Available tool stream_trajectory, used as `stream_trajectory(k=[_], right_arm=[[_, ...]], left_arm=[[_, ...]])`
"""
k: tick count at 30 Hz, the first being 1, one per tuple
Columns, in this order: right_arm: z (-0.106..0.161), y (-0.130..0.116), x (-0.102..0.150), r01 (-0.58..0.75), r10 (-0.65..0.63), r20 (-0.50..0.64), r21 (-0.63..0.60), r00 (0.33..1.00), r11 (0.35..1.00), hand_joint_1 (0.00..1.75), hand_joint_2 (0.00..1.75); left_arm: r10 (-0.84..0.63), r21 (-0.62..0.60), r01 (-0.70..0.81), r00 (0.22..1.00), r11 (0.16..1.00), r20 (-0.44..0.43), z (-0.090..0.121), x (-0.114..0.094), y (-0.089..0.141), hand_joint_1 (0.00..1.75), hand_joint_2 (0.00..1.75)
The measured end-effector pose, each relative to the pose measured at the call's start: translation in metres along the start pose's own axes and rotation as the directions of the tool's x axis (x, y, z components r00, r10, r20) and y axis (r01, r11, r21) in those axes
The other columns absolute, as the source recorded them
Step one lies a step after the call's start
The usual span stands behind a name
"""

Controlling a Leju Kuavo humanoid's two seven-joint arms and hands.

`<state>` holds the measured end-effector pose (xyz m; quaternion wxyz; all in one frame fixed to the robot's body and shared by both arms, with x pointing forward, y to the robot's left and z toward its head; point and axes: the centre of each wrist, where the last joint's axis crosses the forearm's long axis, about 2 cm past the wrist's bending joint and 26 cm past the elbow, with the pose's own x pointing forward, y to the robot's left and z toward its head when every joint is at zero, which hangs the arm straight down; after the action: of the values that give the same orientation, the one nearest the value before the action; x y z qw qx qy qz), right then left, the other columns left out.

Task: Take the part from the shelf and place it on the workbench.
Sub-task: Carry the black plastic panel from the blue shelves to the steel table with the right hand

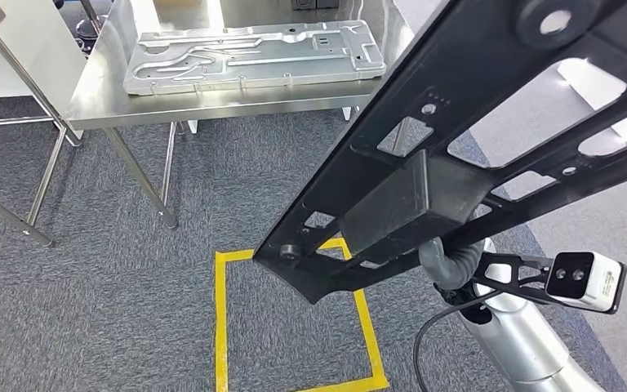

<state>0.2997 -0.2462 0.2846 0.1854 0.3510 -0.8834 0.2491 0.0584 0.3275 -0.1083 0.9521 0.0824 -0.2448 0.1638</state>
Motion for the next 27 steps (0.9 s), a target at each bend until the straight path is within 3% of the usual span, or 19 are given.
stream_trajectory(k=[27], right_arm=[[0.000,0.019,-0.008,0.043,-0.043,-0.006,0.042,0.999,0.998,1.75,1.75]], left_arm=[[0.036,0.024,-0.036,0.999,0.999,-0.001,0.000,-0.001,0.002,0.00,1.75]])
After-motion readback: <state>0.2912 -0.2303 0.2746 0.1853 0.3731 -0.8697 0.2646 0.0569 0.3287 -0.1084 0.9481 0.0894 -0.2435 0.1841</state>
